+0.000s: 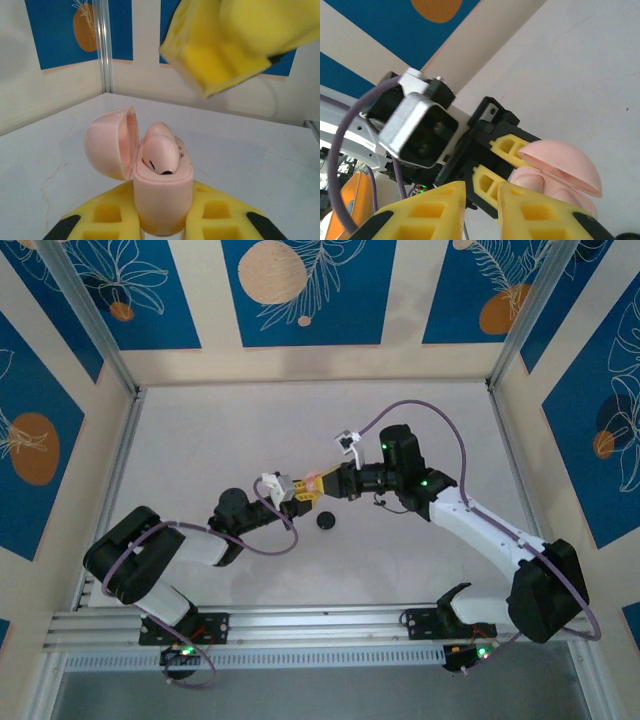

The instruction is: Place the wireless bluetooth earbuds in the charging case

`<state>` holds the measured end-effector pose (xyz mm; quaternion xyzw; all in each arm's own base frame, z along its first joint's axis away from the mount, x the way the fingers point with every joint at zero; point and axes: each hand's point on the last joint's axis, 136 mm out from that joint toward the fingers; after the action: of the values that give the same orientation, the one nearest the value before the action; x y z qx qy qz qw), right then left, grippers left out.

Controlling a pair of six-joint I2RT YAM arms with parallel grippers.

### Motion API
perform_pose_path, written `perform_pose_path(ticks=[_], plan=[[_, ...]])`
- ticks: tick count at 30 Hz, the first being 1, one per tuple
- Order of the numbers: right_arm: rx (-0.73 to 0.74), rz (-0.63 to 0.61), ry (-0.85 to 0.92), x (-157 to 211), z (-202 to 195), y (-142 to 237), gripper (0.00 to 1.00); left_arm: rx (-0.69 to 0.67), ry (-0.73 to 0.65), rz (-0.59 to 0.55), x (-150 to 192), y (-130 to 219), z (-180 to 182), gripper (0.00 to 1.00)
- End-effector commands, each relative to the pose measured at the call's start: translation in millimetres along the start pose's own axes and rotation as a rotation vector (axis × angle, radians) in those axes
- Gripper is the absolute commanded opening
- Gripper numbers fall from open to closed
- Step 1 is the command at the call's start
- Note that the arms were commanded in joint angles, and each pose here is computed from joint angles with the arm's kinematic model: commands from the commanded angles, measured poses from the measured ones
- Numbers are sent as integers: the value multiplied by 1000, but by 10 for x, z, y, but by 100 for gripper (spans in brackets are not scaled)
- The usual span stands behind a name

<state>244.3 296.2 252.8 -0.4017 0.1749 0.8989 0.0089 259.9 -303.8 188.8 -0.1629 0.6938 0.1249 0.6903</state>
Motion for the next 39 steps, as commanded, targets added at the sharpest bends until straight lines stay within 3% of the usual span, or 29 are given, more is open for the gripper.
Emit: perform_pose_path(ticks=[1,6,11,19,28,33,39], plan=[[52,-21,62,-154,47,139,30,69,-41,-43,-170,-19,-137,10],[64,-15,59,-227,-54,310,55,185,-43,-54,-212,-22,-324,9],[-43,48,26,-179,-13,268,63,268,-22,-83,-289,-40,-432,10],[-145,114,-25,-26,-1,144,63,268,-7,-92,-321,-81,-413,10],[-279,104,32,93,302,298,43,105,52,-53,-235,-95,-150,10],[-191,64,6,121,172,371,40,13,117,-7,-156,-90,4,11],[262,101,-239,191,-578,372,49,-193,425,125,141,77,408,11]])
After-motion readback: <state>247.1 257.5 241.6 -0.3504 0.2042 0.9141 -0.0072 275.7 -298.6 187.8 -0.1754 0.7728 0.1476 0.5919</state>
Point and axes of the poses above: each hand's point on the last joint's axis, 136 mm out from that joint toward the fingers, its own y axis back along the fingers, its own z axis along the line the jaws close on, x = y × z
